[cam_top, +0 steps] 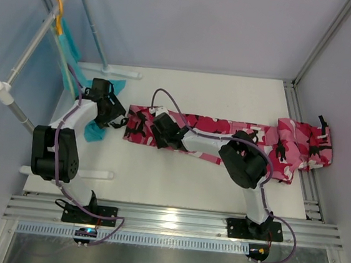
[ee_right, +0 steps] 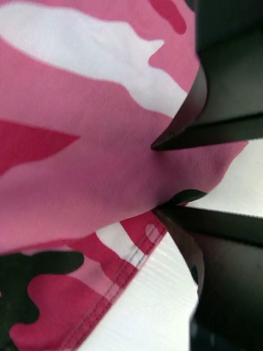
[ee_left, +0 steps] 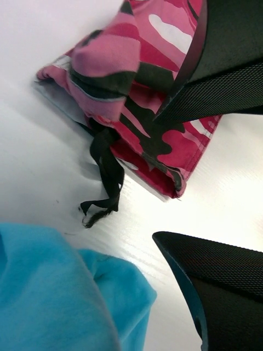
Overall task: Place the trousers on the hanger
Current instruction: Fold the trousers
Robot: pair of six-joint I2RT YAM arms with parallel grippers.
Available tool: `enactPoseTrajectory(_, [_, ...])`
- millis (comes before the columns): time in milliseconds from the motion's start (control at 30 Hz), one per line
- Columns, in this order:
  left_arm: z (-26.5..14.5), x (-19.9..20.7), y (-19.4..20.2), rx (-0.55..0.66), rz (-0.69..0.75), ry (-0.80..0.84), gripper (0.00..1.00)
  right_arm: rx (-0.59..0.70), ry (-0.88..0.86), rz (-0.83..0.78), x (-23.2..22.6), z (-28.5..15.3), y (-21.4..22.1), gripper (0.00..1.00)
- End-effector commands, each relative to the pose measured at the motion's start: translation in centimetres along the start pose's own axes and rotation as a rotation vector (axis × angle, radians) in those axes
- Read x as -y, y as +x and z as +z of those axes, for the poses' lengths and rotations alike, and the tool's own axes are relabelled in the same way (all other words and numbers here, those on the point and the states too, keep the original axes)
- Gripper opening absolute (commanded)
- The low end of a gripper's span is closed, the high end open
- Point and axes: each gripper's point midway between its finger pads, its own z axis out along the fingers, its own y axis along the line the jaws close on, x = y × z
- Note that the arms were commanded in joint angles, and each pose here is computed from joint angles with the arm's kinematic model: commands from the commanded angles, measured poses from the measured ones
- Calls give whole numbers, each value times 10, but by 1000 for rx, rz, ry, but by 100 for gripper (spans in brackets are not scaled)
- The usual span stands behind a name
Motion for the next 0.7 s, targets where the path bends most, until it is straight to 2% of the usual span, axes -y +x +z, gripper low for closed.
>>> enactPoseTrajectory(0, [-18,10,-33,83,-47,53,78,-20,9,54,2,-16,18,44])
enactPoseTrajectory(33, [-20,12,-35,86,-47,57,79,-26,-6,58,0,-17,21,32])
enactPoseTrajectory(133, [-24,16,-39,89,-41,72,78,-82,3,64,2,-27,38,13])
enactPoseTrajectory(167, [-26,17,-38,85,-39,77,78,-105,15,64,6,-31,48,8])
enactPoseTrajectory(233, [-26,17,-35,75,-35,82,78,-135,15,71,9,-40,60,5])
enactPoseTrajectory(433, [-26,23,-9,9,11,172,79,-198,-12,124,20,-90,101,5])
enactPoseTrajectory(533, [-28,33,8,-40,87,229,79,-207,-9,152,27,-111,117,14])
enactPoseTrajectory(600, [-30,40,18,-71,137,267,78,-167,-53,158,22,-122,107,23])
enactPoseTrajectory(667, [-36,49,26,-85,187,294,78,-137,-102,169,13,-129,93,27])
